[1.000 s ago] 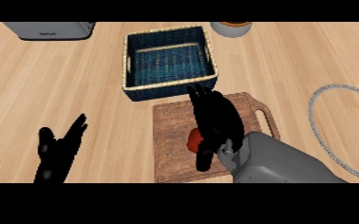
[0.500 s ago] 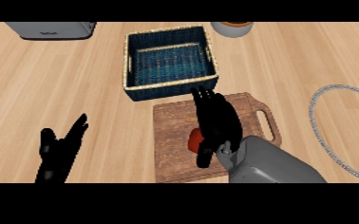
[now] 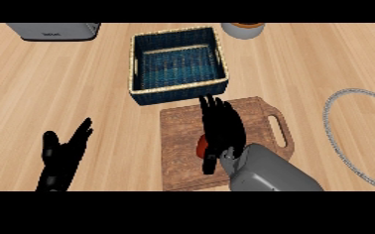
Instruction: Pick the bell pepper from the cutting board and place it in the basket
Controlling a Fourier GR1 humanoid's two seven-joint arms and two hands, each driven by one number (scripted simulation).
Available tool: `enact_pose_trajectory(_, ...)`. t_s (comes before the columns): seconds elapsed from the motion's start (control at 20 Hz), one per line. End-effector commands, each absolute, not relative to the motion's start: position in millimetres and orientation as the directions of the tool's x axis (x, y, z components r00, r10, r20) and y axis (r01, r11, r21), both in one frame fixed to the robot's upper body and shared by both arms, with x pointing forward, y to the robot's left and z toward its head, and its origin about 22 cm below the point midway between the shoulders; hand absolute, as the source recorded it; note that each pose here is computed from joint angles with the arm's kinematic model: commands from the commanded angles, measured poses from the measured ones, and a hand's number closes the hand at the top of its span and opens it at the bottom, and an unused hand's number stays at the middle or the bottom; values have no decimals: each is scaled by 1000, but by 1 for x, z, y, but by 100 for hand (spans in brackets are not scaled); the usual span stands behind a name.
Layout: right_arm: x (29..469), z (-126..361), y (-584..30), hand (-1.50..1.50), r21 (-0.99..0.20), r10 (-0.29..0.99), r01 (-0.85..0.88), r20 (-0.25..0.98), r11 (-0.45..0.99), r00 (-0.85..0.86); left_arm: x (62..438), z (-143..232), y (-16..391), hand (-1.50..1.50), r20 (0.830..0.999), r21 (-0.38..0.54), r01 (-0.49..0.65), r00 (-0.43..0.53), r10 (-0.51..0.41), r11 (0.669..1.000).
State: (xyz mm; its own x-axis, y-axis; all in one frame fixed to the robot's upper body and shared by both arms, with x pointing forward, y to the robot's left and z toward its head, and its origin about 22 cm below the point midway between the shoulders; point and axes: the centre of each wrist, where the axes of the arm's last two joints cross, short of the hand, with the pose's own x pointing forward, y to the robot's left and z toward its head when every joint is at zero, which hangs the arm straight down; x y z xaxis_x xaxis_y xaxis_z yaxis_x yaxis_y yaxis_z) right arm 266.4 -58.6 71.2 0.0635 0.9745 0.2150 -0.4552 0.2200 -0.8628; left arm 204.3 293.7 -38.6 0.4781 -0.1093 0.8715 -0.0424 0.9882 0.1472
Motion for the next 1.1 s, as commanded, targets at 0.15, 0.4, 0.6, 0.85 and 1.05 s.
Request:
enact_pose_trajectory(0.15,260,53,-54,-150,-825,986,-546,78,146,146,188,-58,292,0,847,151,-46,521,-105,987)
enact_pose_trajectory(0.4,268,43,-57,-150,-835,986,-527,104,158,131,207,-49,298,0,839,154,-44,534,-107,987)
enact_pose_trajectory(0.6,258,38,-31,-150,-843,984,-511,112,167,137,196,-57,301,0,837,145,-47,538,-97,988)
enact_pose_trajectory(0.85,269,9,-53,-150,-840,984,-518,99,162,148,209,-51,287,0,846,148,-48,524,-101,988)
enact_pose_trajectory(1.05,263,7,-63,150,-864,996,-497,68,84,49,197,-51,307,0,835,146,-40,540,-101,988)
